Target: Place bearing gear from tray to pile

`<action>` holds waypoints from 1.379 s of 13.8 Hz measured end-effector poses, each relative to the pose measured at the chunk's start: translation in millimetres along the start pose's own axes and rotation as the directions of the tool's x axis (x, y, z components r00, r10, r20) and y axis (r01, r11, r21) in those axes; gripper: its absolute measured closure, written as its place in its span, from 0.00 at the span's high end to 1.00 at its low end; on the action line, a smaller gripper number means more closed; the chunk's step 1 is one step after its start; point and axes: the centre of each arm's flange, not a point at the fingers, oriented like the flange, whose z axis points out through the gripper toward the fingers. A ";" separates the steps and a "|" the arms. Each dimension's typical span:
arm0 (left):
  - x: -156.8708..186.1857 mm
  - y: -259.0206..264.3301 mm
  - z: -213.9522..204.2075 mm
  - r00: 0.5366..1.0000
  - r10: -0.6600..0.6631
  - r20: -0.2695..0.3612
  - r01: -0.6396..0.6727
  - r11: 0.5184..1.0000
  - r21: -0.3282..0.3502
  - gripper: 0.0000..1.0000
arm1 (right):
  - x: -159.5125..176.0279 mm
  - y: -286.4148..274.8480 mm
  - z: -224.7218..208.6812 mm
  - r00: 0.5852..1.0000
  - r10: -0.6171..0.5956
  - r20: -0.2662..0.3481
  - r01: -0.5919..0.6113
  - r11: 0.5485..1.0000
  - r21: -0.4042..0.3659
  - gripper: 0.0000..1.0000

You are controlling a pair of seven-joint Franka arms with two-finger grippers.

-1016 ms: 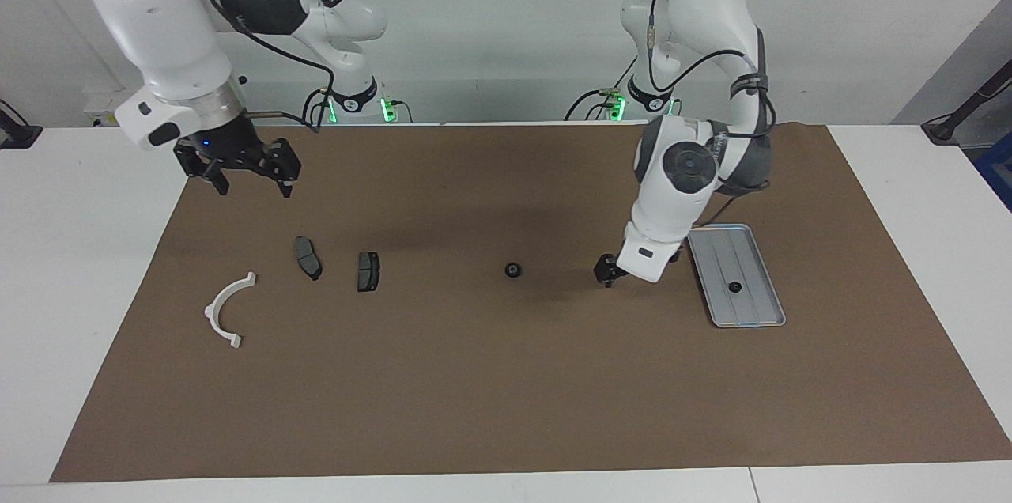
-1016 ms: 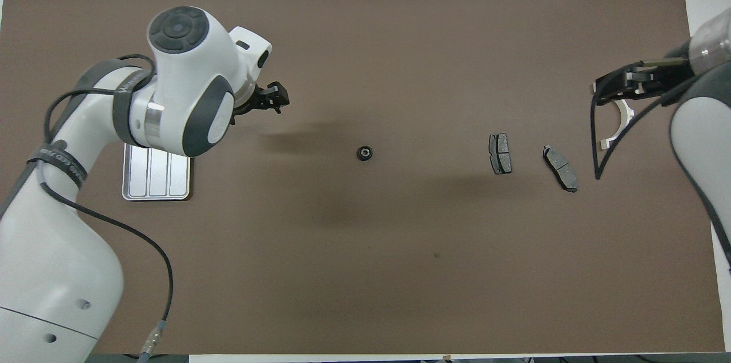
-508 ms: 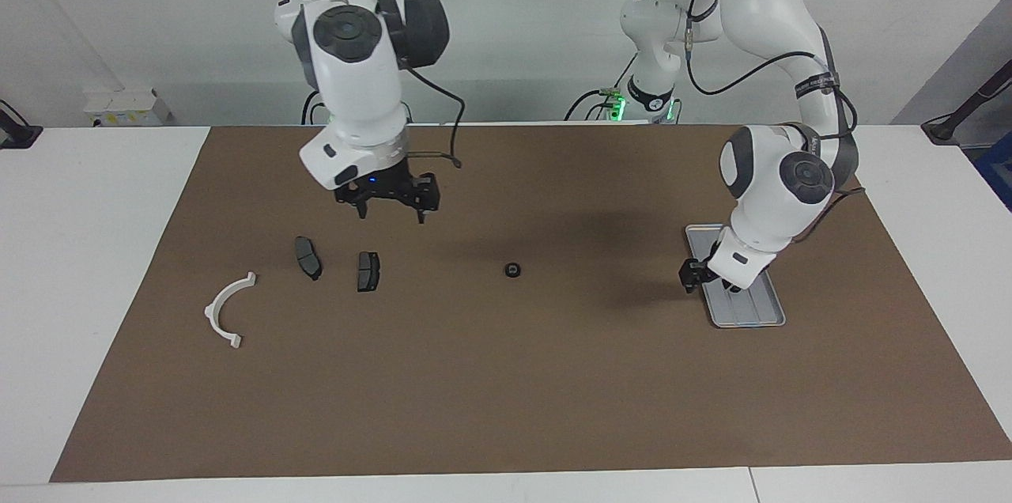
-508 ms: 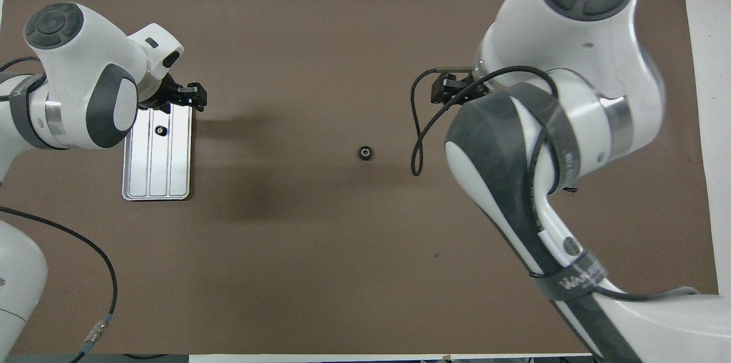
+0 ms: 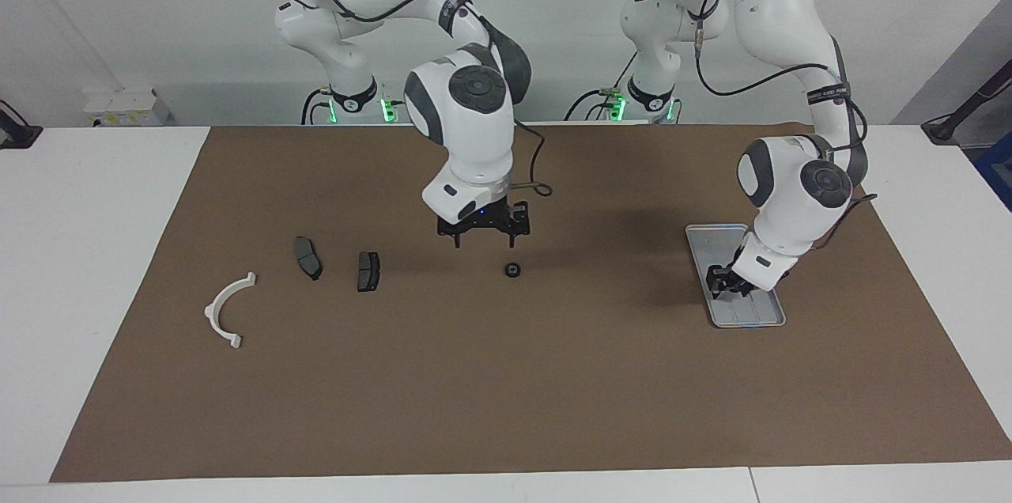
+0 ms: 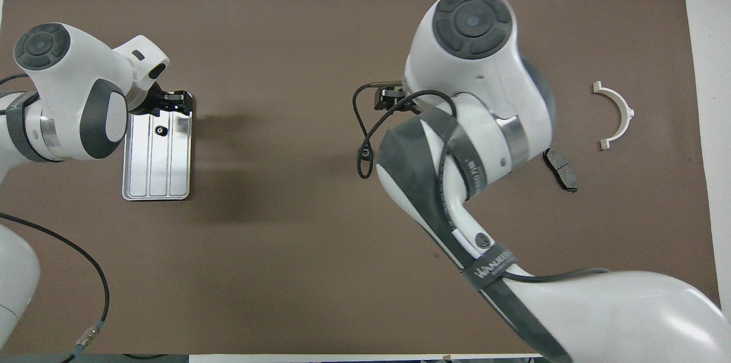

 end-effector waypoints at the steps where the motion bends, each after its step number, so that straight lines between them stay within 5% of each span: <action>1: -0.2 -5.8 -0.7 1.000 0.001 -0.001 -0.001 1.000 0.009 0.65 | -2.5 -6.2 5.0 1.000 -0.014 0.001 0.014 1.000 -0.012 1.00; 19: -23.4 -13.7 28.7 1.000 -0.003 0.003 0.003 1.000 0.013 0.50 | -3.0 -34.7 103.7 0.996 0.089 -0.012 -0.089 0.996 0.018 1.00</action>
